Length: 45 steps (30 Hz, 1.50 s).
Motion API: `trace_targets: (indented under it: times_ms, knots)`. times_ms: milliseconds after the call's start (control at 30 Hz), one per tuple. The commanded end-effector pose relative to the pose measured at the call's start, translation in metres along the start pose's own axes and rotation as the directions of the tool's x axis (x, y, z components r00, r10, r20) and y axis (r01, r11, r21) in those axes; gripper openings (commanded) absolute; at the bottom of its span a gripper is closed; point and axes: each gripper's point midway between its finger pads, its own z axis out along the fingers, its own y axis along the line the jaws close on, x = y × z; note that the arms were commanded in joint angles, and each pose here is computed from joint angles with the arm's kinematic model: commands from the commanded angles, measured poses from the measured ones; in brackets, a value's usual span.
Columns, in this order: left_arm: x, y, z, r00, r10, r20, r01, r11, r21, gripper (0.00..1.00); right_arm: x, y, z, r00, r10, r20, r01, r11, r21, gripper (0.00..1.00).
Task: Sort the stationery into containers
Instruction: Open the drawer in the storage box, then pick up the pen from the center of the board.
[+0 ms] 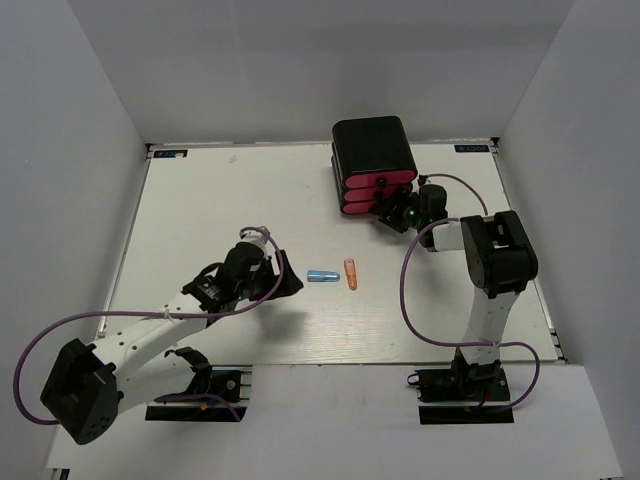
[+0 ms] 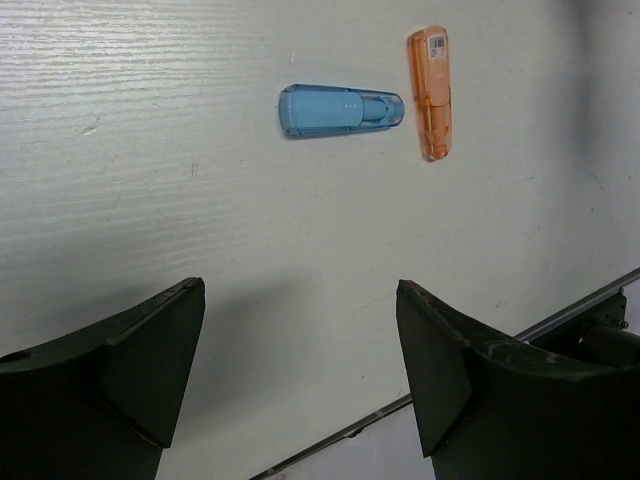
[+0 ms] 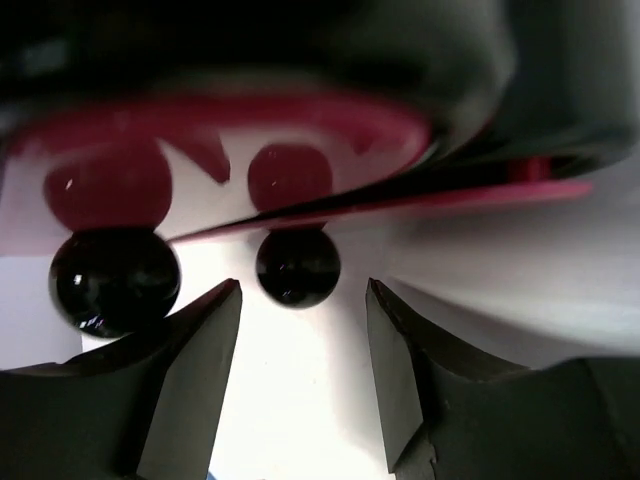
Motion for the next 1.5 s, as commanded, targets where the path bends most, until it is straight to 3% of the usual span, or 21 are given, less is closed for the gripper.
trace_targets:
  times_ms: [0, 433, 733, 800, 900, 933, 1033, 1233, 1433, 1467]
  knots:
    - [-0.015, -0.014, -0.001, 1.000, -0.005, 0.031, 0.004, 1.000, 0.024, 0.87, -0.030, 0.015, 0.009, 0.997, -0.016, 0.075, 0.020, 0.999, -0.050, 0.59]
    - [-0.014, -0.017, 0.003, 1.000, 0.016, 0.017, -0.016, 0.999, 0.037, 0.87, -0.019, 0.009, 0.004, 0.997, -0.033, 0.063, 0.036, 0.998, -0.048, 0.13]
    - [-0.017, -0.023, 0.004, 1.000, 0.016, 0.027, -0.017, 0.998, 0.060, 0.87, 0.010, 0.005, -0.031, 0.999, -0.022, 0.024, 0.023, 0.999, -0.040, 0.13]
    - [-0.018, -0.028, 0.006, 1.000, 0.016, 0.026, -0.019, 0.996, 0.084, 0.87, 0.021, 0.002, -0.044, 1.000, -0.021, 0.013, 0.021, 0.999, -0.036, 0.17]
    - [-0.019, -0.030, 0.011, 1.000, 0.017, 0.024, -0.019, 0.995, 0.095, 0.87, 0.030, -0.001, -0.054, 1.000, -0.015, 0.008, 0.015, 0.999, -0.029, 0.43]
    - [-0.015, -0.029, 0.013, 1.000, 0.027, 0.008, -0.027, 0.995, 0.093, 0.87, 0.031, -0.001, -0.058, 1.000, -0.019, 0.010, 0.020, 0.999, -0.033, 0.58]
    - [-0.018, -0.034, 0.016, 0.999, 0.037, 0.012, -0.038, 0.993, 0.110, 0.87, 0.027, 0.011, -0.060, 0.999, -0.035, 0.015, 0.036, 0.998, -0.060, 0.75]
    - [-0.022, -0.039, 0.016, 0.998, 0.059, 0.017, -0.060, 0.990, 0.124, 0.87, 0.041, 0.021, -0.079, 0.999, -0.024, -0.046, 0.019, 0.995, -0.095, 0.74]
    - [-0.021, -0.039, 0.016, 0.995, 0.100, 0.016, -0.102, 0.986, 0.130, 0.83, 0.088, 0.040, -0.124, 0.972, -0.127, -0.197, 0.085, 0.974, -0.210, 0.50]
    - [-0.020, -0.037, 0.018, 0.994, 0.109, 0.010, -0.110, 0.986, 0.125, 0.82, 0.083, 0.050, -0.130, 0.966, -0.194, -0.172, 0.148, 0.958, -0.246, 0.44]
